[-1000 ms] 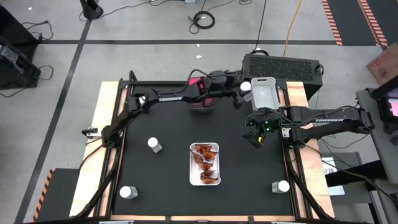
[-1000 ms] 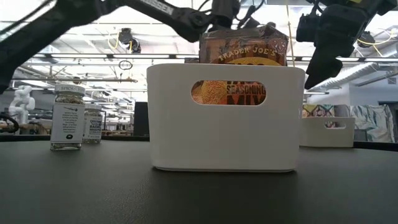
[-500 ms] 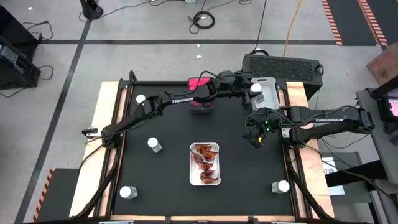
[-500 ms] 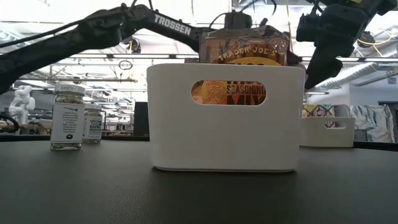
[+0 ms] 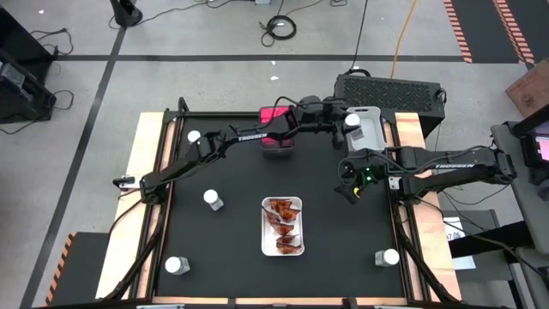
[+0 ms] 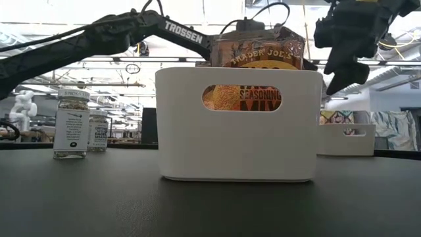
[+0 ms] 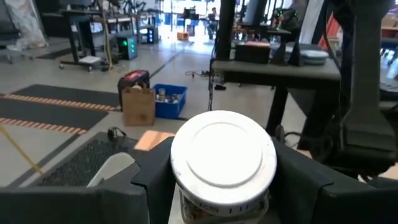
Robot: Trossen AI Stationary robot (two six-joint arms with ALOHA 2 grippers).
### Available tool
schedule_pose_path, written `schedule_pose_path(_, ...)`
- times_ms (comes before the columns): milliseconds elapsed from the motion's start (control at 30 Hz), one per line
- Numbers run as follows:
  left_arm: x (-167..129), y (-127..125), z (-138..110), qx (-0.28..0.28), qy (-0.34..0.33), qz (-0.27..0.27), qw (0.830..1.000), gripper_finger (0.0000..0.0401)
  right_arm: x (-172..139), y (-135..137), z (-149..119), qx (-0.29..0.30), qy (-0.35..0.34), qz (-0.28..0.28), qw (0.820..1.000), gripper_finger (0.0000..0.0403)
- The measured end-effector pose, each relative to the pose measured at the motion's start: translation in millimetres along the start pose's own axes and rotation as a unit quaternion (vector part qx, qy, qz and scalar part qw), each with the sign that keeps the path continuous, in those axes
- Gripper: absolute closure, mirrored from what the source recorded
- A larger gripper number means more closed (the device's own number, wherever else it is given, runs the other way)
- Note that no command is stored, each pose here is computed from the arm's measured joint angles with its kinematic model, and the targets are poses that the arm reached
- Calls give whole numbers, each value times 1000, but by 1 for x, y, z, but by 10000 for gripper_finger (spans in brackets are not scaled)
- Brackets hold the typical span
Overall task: Sort spices by type
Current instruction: Put the white seasoning bottle into the gray bin
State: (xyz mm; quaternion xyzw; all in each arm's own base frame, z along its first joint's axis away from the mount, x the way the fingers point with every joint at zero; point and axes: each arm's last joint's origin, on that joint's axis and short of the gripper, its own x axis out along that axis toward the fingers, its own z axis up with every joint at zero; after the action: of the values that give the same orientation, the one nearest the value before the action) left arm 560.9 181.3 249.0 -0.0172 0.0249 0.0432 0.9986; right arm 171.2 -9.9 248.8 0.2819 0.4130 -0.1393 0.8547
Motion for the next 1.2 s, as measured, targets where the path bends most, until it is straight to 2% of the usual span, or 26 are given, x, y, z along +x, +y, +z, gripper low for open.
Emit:
schedule_pose_path(67, 0, -1, 1, 1, -4, -1, 1000, 195, -4, -2, -2, -6, 9, -3, 1000, 78)
schedule_pose_path(167, 2, -2, -2, 3, -5, -3, 1000, 195, -20, 2, 0, -36, 0, 29, 999, 78)
schedule_pose_path(300, 4, -1, -8, 3, -9, 0, 1000, 195, -54, 6, 4, -42, -59, 60, 996, 78)
schedule_pose_path(367, 5, 0, -10, 3, -14, 2, 1000, 195, -70, 4, 3, -45, -92, 58, 993, 78)
schedule_pose_path(500, 8, 1, -19, 13, -18, 19, 1000, 195, -94, -2, -3, -9, -145, 34, 989, 78)
schedule_pose_path(633, 11, 5, -32, 18, -16, 33, 999, 195, -110, -5, -7, 4, -180, 48, 982, 78)
schedule_pose_path(733, 12, 11, -42, 15, -5, 37, 999, 195, -116, -6, -9, 19, -197, 53, 979, 78)
schedule_pose_path(967, 18, 17, -64, 25, -47, 31, 998, 195, -119, -3, -5, 1, -228, 67, 971, 78)
schedule_pose_path(1200, 20, 10, -66, 84, -62, -4, 995, 195, -117, -3, -4, -4, -222, 61, 973, 78)
